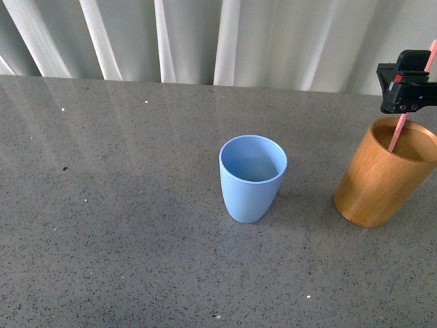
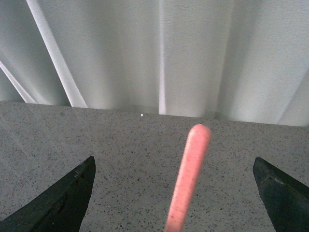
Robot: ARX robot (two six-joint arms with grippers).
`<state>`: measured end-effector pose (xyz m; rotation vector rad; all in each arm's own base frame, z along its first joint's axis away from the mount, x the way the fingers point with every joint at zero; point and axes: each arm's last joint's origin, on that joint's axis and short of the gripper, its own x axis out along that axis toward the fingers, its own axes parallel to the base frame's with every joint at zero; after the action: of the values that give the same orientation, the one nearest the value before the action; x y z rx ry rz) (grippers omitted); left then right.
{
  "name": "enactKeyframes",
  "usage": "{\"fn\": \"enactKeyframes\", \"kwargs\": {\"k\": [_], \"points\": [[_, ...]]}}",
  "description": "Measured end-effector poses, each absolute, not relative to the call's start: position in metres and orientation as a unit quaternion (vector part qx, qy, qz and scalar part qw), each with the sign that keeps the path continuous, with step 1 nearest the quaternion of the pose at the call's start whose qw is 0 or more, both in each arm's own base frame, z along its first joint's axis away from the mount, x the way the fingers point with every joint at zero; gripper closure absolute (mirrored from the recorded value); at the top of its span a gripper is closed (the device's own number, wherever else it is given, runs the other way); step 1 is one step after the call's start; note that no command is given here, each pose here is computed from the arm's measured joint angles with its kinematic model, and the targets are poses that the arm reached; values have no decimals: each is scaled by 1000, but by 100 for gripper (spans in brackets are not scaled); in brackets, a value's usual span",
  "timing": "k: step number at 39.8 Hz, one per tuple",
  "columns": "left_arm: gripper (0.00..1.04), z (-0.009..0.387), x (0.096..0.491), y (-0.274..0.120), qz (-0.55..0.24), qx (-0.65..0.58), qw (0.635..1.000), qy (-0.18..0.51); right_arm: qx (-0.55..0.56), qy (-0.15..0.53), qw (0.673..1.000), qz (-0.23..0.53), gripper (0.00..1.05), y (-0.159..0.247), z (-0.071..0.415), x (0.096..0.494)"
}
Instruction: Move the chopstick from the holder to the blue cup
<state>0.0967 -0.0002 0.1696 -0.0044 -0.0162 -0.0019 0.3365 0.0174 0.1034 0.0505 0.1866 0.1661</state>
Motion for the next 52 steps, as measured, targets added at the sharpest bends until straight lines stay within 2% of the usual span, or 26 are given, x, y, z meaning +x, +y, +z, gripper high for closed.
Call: {"fn": "enactKeyframes", "kwargs": {"k": [10,18,25,33,42,52], "points": [[7,170,97,0,-1,-2,1000,-8,30,100,991,87,11,27,96,344],[7,170,97,0,-1,-2,1000,-8,32,99,991,88,39,29,95,345],[7,170,97,0,-1,-2,1000,-8,38,97,991,89,76,30,96,345],[7,170,97,0,-1,-2,1000,-8,37,82,992,91,103,30,105,341],[7,170,97,0,-1,-2,1000,-8,34,55,994,93,103,30,127,335],[7,170,97,0,-1,-2,1000,-8,16,-4,993,115,103,41,173,324]]}}
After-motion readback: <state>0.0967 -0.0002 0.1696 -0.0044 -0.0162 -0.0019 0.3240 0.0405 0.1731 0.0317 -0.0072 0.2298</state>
